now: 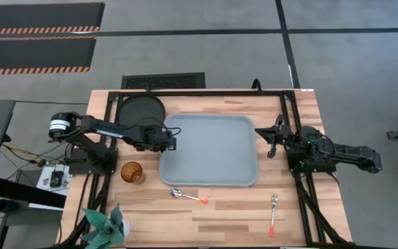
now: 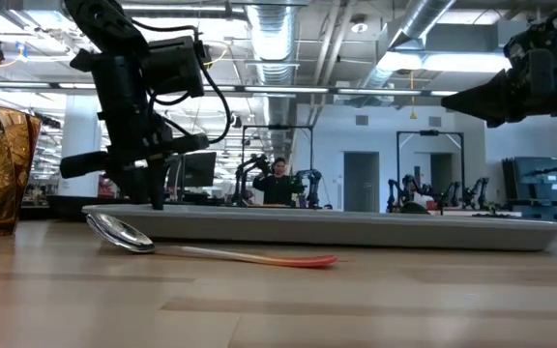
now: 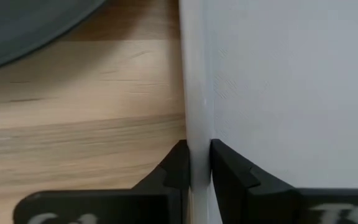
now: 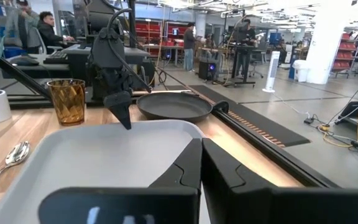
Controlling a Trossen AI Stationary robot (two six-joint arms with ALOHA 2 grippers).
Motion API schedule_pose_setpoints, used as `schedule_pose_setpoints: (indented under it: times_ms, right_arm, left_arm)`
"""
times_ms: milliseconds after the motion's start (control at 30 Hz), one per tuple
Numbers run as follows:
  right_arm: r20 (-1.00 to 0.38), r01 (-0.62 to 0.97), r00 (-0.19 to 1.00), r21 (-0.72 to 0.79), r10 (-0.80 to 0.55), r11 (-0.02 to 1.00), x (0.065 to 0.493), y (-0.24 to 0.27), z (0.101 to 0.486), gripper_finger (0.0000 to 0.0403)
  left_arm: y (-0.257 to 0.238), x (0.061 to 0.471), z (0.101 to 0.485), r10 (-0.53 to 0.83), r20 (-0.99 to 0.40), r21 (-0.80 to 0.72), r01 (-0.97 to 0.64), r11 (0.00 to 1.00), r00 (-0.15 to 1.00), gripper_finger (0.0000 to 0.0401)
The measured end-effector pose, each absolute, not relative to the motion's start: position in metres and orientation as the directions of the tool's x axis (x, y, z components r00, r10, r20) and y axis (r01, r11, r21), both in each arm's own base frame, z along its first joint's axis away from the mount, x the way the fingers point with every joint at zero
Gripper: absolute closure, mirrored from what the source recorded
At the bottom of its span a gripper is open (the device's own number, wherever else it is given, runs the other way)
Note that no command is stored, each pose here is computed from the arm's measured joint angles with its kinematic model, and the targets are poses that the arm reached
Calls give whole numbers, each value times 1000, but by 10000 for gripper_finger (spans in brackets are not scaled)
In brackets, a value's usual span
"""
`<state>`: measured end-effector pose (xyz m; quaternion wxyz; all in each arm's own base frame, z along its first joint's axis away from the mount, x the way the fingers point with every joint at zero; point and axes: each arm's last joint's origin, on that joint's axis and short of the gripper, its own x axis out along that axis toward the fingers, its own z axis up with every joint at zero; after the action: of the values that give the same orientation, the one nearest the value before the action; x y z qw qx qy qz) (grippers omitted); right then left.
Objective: Pick and place plate/cup/fork/spoon on tray
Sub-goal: Prepare the gray tray in the center of the table, then put the black plate in the center of the gray tray
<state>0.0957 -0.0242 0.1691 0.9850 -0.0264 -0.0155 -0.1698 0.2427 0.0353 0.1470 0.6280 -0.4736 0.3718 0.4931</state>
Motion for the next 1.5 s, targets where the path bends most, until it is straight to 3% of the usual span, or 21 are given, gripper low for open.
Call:
schedule_pose_setpoints:
  times_ms: [733,1167,1500]
  right_arm:
    - [39,336,942,-47,-334,941,96,-24,169,375]
    - [40,336,942,-47,-335,941,96,-24,169,374]
    - [39,331,943,-46,-330,942,96,-24,169,374]
  left_arm:
    - [28,245,148,211,-940,-247,-962,113,266,358]
    - [27,245,148,207,-942,-237,-960,147,264,272]
    - [29,267,188,227,-928,-209,-916,342,297,275]
